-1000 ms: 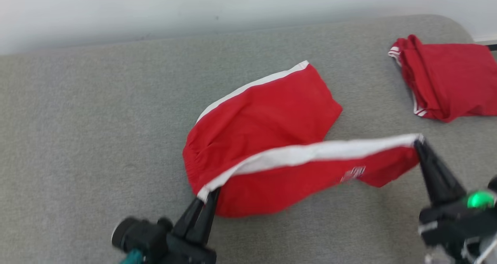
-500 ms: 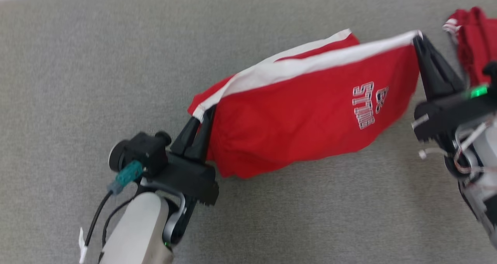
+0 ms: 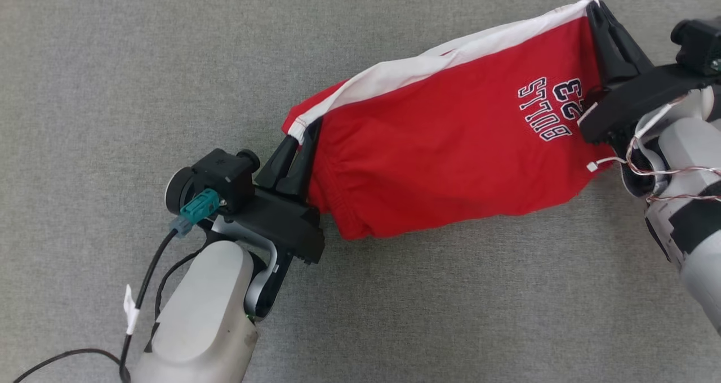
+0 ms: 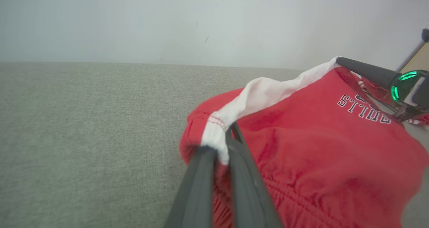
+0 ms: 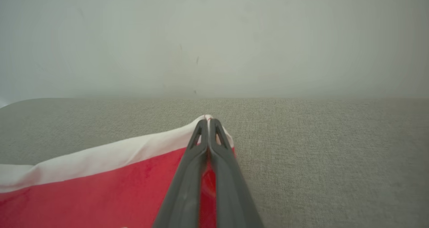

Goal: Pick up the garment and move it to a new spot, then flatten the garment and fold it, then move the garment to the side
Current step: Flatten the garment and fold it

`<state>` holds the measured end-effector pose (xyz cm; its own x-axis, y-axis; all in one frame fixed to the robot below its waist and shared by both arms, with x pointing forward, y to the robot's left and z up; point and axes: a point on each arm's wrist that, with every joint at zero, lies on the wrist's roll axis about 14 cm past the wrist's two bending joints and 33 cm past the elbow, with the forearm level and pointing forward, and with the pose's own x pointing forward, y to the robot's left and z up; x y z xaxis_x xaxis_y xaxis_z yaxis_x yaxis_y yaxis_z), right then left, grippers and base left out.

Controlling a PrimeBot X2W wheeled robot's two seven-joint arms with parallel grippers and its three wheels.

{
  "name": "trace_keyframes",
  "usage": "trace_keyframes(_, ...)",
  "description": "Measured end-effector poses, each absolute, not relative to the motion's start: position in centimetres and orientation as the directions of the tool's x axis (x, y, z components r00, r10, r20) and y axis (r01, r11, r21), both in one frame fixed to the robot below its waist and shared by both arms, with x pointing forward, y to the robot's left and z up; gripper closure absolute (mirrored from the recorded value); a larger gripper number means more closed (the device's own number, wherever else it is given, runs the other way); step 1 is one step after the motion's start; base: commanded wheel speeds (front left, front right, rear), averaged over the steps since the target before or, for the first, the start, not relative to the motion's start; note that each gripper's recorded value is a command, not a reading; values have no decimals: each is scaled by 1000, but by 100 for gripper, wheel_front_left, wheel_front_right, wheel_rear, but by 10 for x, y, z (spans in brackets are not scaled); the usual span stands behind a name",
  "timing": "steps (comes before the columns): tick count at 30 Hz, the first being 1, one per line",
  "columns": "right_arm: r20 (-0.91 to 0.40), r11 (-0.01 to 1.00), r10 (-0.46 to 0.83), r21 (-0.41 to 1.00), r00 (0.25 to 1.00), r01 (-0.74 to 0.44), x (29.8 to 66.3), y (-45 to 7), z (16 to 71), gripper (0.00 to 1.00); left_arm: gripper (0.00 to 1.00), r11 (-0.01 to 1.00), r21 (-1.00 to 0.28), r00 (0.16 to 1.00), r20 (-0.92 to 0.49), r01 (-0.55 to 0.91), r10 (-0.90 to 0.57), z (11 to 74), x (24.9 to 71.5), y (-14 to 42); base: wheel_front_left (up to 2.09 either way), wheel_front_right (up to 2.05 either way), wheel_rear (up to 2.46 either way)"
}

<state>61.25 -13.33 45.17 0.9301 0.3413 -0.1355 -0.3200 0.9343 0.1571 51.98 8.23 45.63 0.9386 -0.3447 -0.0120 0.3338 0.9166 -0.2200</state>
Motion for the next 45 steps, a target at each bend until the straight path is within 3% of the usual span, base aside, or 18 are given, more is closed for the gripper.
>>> trace_keyframes(1,-145,935,341,154,929,-320,613,-132,448,66,9,920,-214,940,-18,328,-339,455,520,83,0,0,0)
trace_keyframes(2,-154,936,340,149,928,-318,614,-132,446,35,0,923,-208,941,-25,324,-337,453,520,83,0,0,0)
trace_keyframes(3,-162,937,340,146,927,-318,613,-132,444,35,0,923,-204,941,-29,325,-338,452,519,82,0,0,0)
trace_keyframes(4,-167,937,342,142,925,-320,612,-131,443,0,0,924,-201,941,-29,325,-337,453,519,81,0,0,0)
trace_keyframes(19,-187,950,309,111,933,-292,574,-160,454,0,0,962,-182,978,-3,205,-209,470,467,108,0,0,0)
trace_keyframes(28,-286,953,299,135,910,-271,556,-157,422,0,0,992,-127,982,186,2,22,533,444,176,0,0,0)
trace_keyframes(37,-377,959,282,148,882,-244,550,-156,391,0,0,992,-70,981,154,-105,115,522,428,204,0,0,0)
trace_keyframes(38,-387,958,283,152,878,-242,549,-155,390,38,0,991,-69,981,150,-111,120,521,427,206,0,0,0)
trace_keyframes(40,-397,957,287,159,872,-243,547,-153,388,100,0,991,-68,981,146,-119,128,520,426,209,0,0,0)
trace_keyframes(45,-390,957,282,186,877,-225,542,-153,394,100,0,991,-71,984,131,-115,123,516,421,207,0,0,0)
